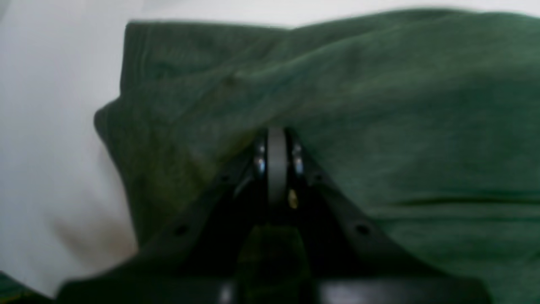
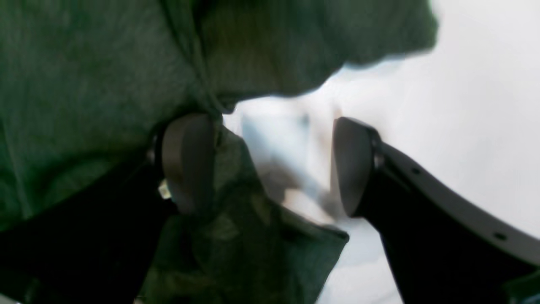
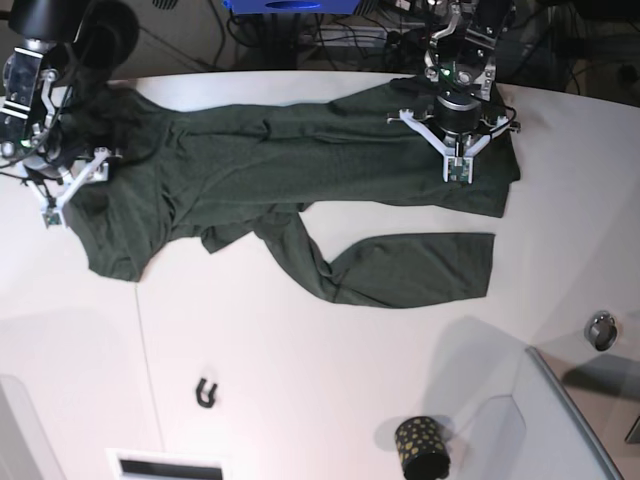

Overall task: Layout the t-shirt on the table in an organized manner, then fold the t-shirt properly
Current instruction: 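Grasp the collar-end fabric with the right gripper, then pull the grasped fabric with the right gripper away from the left gripper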

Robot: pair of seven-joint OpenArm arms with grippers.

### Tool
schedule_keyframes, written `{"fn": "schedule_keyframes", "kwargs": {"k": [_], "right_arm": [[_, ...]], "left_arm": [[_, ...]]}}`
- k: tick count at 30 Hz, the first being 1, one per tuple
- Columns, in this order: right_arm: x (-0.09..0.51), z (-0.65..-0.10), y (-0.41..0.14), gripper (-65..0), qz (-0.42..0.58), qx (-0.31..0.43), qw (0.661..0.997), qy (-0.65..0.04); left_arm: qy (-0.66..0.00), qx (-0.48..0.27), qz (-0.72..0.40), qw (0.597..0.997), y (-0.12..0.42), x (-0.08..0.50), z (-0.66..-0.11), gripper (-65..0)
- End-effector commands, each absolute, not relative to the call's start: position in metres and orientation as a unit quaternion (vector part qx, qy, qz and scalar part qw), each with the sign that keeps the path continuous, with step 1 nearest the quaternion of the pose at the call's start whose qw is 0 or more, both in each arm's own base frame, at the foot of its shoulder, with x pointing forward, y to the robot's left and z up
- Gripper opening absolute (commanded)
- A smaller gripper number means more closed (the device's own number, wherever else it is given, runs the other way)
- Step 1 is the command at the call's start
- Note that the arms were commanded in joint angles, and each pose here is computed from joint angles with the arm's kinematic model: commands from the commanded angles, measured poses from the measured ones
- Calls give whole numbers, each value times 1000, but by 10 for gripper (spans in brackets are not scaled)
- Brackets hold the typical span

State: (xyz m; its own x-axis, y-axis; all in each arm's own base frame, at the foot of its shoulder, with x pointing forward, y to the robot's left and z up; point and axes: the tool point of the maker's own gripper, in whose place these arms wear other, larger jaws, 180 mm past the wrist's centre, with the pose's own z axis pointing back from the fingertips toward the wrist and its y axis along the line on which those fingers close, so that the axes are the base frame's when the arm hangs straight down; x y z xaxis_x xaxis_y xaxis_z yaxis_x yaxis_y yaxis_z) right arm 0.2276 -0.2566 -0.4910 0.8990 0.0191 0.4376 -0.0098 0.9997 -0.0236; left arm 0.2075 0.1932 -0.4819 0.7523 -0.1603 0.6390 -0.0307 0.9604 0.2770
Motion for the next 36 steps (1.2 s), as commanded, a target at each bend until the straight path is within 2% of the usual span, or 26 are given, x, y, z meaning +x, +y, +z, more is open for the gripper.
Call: {"fn": "schedule_keyframes", "kwargs": {"k": [1, 2, 4, 5, 9, 12, 18, 22, 25, 27, 29, 32, 33, 34, 36], "right_arm": [[228, -488, -261, -312, 10, -15, 973, -230], [227, -488, -258, -372, 19, -11, 973, -231], [226, -485, -255, -537, 34, -4, 972, -232], [225, -484, -255, -591, 39, -2, 972, -231], [216, -486, -259, -611, 39, -7, 975, -220], [208, -480, -285, -614, -1, -25, 974, -226], [209, -429, -322, -614, -19, -88, 955, -283], [200, -407, -327, -614, -7, -115, 954, -275], [204, -411, -310, -603, 0, -99, 957, -272], [208, -416, -289, -558, 36, -76, 959, -269], [215, -423, -259, -452, 86, -42, 959, -266], [220, -436, -226, -251, 128, -5, 958, -256], [223, -438, -222, -212, 127, 2, 958, -256], [224, -442, -222, -197, 120, 6, 960, -254], [227, -447, -221, -228, 116, 13, 961, -250]], "left_arm": [[-367, 144, -39, 918, 195, 217, -475, -650], [-364, 146, -39, 919, 197, 218, -477, -650], [-355, 151, -38, 922, 202, 215, -484, -650], [-350, 153, -38, 923, 204, 213, -487, -650], [-341, 161, -37, 925, 210, 215, -494, -650], [-335, 166, -38, 927, 213, 217, -499, -650], [-337, 166, -37, 926, 214, 220, -498, -650], [-340, 163, -35, 926, 211, 222, -497, -650], [-339, 161, -33, 926, 208, 221, -498, -650], [-338, 159, -35, 927, 206, 220, -499, -650], [-338, 159, -35, 927, 206, 220, -499, -650], [-338, 159, -34, 927, 207, 220, -499, -650], [-339, 159, -34, 927, 207, 221, -498, -650], [-339, 159, -34, 927, 207, 221, -498, -650], [-338, 159, -34, 927, 207, 220, -498, -650]]}}
